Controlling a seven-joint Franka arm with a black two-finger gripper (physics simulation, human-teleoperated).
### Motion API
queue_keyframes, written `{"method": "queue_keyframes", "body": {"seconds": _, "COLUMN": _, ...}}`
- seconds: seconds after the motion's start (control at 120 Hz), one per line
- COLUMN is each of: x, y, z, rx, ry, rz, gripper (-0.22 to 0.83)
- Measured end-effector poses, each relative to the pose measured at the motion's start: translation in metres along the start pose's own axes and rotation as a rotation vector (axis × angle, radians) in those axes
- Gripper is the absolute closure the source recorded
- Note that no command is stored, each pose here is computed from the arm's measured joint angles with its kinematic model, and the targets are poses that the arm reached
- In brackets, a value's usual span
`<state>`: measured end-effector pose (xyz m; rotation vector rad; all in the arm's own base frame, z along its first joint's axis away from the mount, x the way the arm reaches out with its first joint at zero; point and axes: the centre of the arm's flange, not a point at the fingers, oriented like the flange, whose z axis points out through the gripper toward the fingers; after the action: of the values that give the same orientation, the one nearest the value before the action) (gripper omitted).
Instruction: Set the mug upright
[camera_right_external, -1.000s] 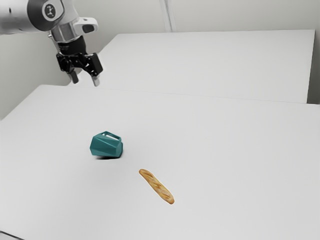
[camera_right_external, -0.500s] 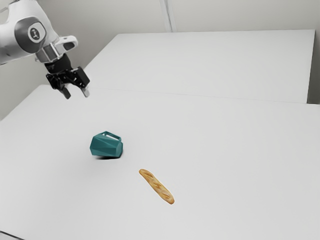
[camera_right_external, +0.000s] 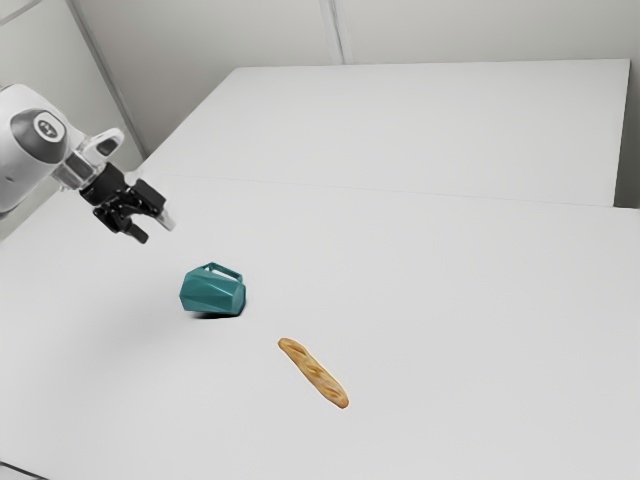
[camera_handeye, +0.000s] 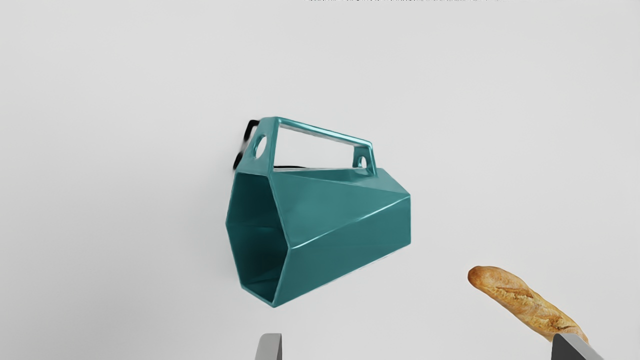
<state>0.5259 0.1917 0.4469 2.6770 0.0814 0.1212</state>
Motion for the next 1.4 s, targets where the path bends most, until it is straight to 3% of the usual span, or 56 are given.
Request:
{"method": "queue_keyframes", "body": {"seconds": 0.625, "x": -0.017, "y": -0.09, "z": 0.073, "rx": -0.245, "ry": 0.071, "rz": 0.061, "gripper": 0.02}}
{"method": "queue_keyframes", "body": {"seconds": 1.4, "x": -0.03, "y": -0.095, "z": 0.122, "rx": -0.388, "ry": 0.116, "rz": 0.204, "gripper": 0.02}}
